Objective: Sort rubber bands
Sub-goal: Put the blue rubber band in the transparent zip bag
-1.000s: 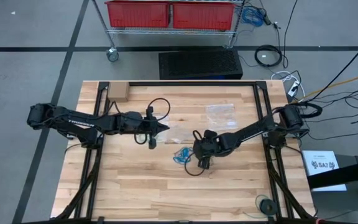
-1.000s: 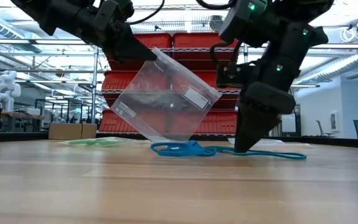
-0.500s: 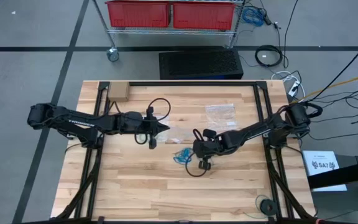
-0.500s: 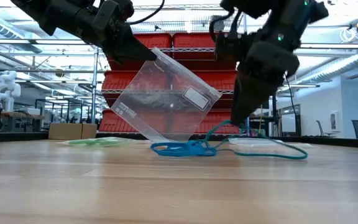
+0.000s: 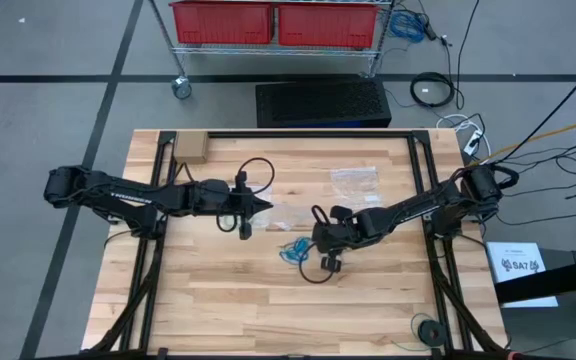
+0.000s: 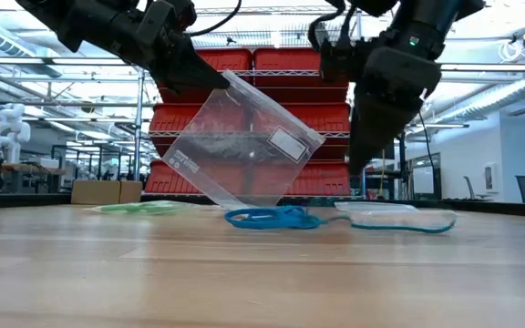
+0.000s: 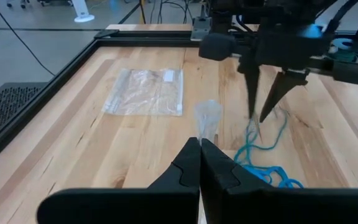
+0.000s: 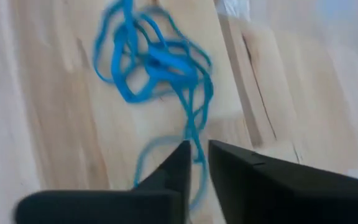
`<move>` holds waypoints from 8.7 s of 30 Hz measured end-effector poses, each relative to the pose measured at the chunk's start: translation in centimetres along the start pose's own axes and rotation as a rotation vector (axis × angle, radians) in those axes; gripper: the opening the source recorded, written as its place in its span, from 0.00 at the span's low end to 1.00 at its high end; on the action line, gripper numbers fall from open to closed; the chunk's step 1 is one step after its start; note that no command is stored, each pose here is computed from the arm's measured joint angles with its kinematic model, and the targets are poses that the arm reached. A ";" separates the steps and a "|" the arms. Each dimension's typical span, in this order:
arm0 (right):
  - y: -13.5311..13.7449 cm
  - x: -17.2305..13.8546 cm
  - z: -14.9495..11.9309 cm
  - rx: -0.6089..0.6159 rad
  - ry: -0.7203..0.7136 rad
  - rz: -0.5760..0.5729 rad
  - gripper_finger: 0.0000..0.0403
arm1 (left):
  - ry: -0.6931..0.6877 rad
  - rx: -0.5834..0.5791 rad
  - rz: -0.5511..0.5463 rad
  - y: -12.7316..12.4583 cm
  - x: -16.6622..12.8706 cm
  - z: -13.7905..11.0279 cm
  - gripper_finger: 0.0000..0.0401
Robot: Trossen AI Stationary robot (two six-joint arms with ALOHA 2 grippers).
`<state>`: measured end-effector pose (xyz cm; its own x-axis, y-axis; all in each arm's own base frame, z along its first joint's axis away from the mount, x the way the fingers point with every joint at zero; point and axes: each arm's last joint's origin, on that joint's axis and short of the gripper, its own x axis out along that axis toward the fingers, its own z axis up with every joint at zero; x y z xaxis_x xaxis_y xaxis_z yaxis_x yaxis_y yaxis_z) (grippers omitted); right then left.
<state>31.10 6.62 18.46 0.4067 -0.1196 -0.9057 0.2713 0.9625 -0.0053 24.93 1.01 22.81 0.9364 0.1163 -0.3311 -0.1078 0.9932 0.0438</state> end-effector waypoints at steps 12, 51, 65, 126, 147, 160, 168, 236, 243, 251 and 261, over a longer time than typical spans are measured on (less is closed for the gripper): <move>-0.9 1.3 -2.4 0.199 0.105 -0.051 0.47 | 0.000 0.000 0.000 0.0 0.0 0.0 0.00; 1.3 -5.3 1.5 0.082 0.058 -0.130 0.00 | 0.002 0.000 0.000 0.0 0.0 0.0 0.00; 1.9 -13.3 6.9 -0.047 -0.234 -0.229 0.00 | 0.009 0.019 -0.060 -0.2 0.0 -0.1 0.00; 1.4 -13.8 11.2 -0.015 -0.424 -0.239 0.00 | -0.002 0.019 -0.078 -0.2 0.0 0.0 0.00; -0.1 -11.0 10.3 0.017 -0.248 -0.448 0.00 | 0.007 0.019 -0.081 -0.2 0.0 -0.1 0.00; -0.3 -10.2 10.5 0.043 -0.237 -0.474 0.00 | 0.006 0.018 -0.084 -0.2 0.0 -0.1 0.00; -0.3 -8.6 10.8 0.034 -0.205 -0.465 0.00 | 0.006 0.018 -0.084 -0.2 0.0 -0.1 0.00; 0.0 -7.2 12.7 -0.211 -0.292 -0.118 0.41 | 0.006 0.018 -0.087 -0.3 0.0 -0.1 0.00; -0.8 -10.0 11.3 -0.273 -0.120 -0.160 0.29 | 0.005 0.023 -0.092 -0.5 0.0 -0.1 0.00; 1.2 -4.8 5.6 -0.214 0.023 0.004 0.04 | 0.004 0.025 -0.094 -0.5 0.0 0.0 0.00; 3.0 2.0 -0.1 0.191 -0.055 0.162 0.17 | -0.010 0.023 -0.093 -0.5 0.0 0.1 0.00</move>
<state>32.61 9.32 16.62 0.5036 0.0144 -0.8638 0.3564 0.9074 0.2228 24.97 0.50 22.89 0.9454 0.0232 -0.3250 -0.0126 0.9993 0.0345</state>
